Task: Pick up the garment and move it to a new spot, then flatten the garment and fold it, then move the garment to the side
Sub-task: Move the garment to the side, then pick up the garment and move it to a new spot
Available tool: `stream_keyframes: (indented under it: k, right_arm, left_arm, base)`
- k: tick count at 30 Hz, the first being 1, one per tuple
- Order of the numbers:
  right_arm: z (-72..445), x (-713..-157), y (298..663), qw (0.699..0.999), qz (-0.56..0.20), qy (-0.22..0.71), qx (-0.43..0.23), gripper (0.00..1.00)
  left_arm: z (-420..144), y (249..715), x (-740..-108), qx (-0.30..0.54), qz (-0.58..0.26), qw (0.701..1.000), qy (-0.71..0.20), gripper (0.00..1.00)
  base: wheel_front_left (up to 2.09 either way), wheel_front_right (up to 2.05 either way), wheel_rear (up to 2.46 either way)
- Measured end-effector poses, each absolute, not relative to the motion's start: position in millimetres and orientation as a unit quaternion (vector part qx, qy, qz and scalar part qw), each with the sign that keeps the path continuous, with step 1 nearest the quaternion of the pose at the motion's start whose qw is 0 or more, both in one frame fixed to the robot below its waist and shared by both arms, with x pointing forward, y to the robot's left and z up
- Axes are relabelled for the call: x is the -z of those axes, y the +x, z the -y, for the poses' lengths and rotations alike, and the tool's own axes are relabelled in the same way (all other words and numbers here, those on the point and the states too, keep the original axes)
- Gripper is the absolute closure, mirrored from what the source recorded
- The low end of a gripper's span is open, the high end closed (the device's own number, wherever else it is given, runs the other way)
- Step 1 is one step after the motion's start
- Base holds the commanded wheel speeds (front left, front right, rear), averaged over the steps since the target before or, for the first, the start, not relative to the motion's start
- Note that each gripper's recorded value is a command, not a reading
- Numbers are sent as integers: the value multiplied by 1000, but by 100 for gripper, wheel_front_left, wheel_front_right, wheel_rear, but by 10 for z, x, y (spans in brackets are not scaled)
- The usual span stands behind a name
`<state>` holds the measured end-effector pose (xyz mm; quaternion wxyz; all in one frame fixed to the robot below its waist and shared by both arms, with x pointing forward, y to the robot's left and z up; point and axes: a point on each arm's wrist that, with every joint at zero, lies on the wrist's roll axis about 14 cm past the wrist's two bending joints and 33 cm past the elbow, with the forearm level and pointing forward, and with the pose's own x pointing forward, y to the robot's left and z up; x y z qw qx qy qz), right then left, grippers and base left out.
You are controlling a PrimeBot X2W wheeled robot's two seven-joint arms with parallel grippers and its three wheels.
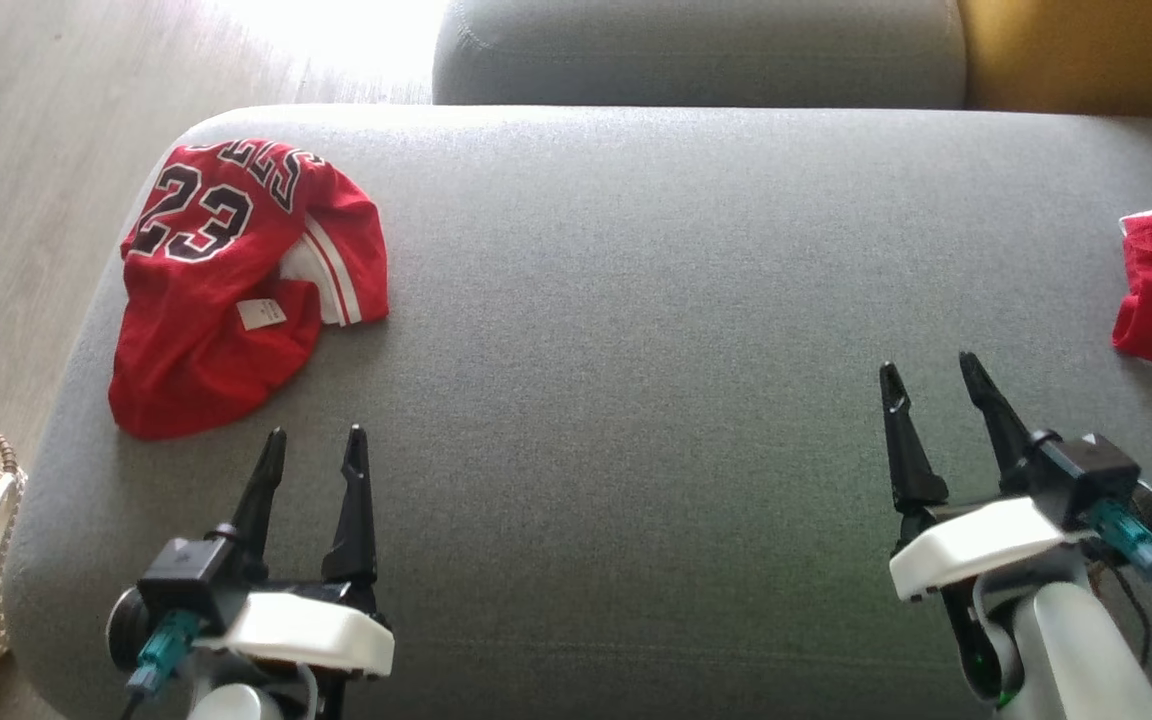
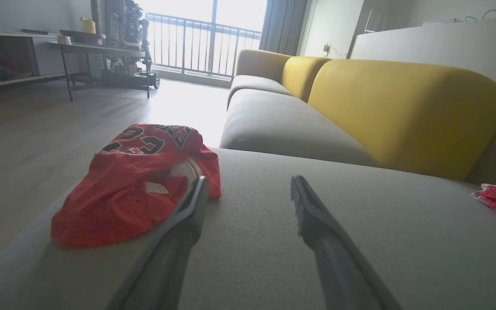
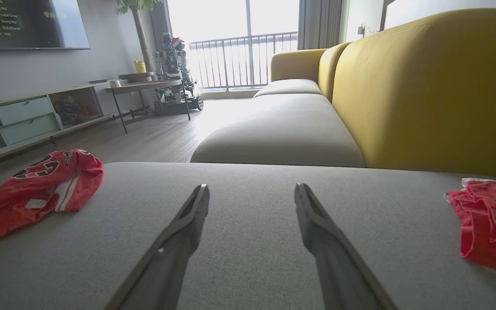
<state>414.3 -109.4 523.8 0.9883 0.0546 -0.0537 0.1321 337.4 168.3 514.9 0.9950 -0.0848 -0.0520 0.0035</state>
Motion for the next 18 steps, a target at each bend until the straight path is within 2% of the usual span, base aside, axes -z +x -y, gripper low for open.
stream_keyframes:
  k: [18]
  right_arm:
    - [1154, -5361, 4080, 987, 75, 67, -123, 0]
  left_arm:
    - [-1663, 3330, -5069, -4, 40, 995, -92, 0]
  base:
    - [0, 0, 0]
